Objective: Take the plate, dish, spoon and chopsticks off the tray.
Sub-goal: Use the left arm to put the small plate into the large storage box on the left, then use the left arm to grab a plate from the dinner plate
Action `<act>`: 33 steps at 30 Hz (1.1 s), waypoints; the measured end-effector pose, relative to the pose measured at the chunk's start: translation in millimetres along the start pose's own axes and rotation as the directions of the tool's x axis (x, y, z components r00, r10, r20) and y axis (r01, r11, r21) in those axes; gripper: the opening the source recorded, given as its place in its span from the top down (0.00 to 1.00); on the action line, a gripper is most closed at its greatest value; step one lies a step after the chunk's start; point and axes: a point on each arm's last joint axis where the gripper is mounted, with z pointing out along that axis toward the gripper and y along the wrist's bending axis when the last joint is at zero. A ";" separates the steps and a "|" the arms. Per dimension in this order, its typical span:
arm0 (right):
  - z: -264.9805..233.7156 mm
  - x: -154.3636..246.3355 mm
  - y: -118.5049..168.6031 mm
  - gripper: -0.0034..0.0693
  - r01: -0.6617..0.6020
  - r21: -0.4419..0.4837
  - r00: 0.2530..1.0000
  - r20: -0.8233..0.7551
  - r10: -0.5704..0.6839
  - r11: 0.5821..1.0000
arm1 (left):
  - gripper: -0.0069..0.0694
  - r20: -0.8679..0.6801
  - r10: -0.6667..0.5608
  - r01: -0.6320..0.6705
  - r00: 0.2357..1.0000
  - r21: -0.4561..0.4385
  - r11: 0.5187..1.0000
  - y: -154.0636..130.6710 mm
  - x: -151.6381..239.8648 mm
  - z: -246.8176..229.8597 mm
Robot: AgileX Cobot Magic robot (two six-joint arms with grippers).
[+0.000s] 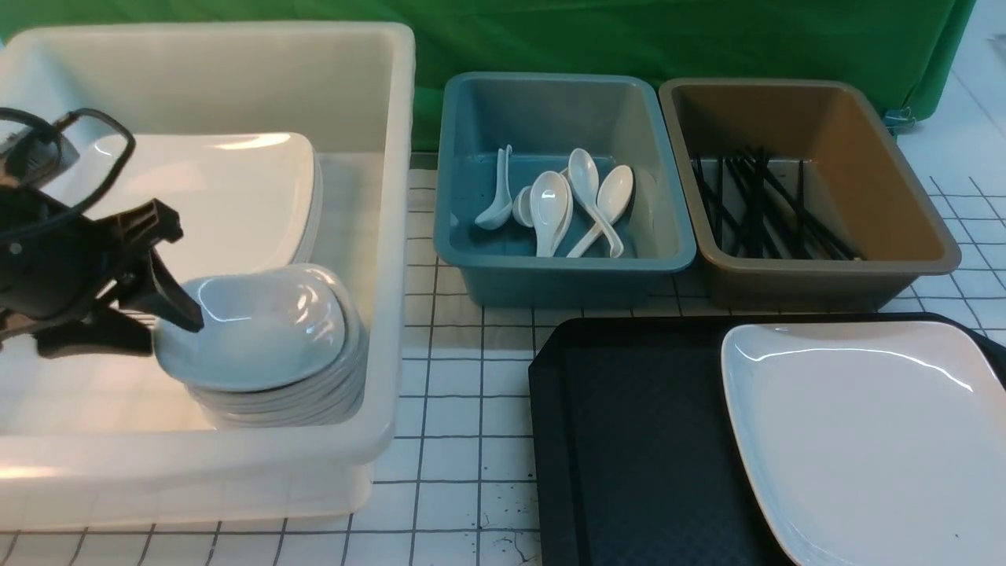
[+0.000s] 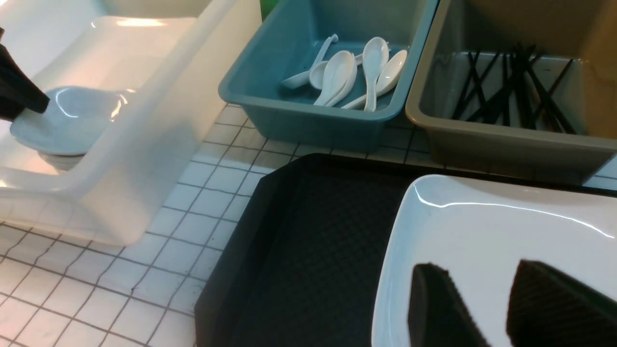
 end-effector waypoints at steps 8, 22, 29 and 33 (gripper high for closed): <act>0.0 0.1 0.0 0.62 0.000 0.000 1.000 -0.001 0.000 1.000 | 0.24 -0.007 0.102 -0.102 0.995 0.022 0.995 -23.3 -15.7 -41.5; -0.1 0.9 -3.2 0.65 0.099 0.034 0.995 -0.014 -0.099 0.995 | 0.90 -0.109 0.538 -0.468 0.836 0.370 0.802 -190.9 82.4 9.0; -5.7 14.3 -11.4 0.90 0.113 0.112 0.977 -0.195 -0.090 0.987 | 0.85 -0.223 0.607 -0.505 0.763 0.380 0.775 -250.0 138.7 98.5; -8.0 20.0 -14.7 0.94 0.103 0.147 0.963 -0.262 -0.062 0.984 | 0.74 -0.251 0.593 -0.497 0.765 0.357 0.791 -261.8 149.8 139.4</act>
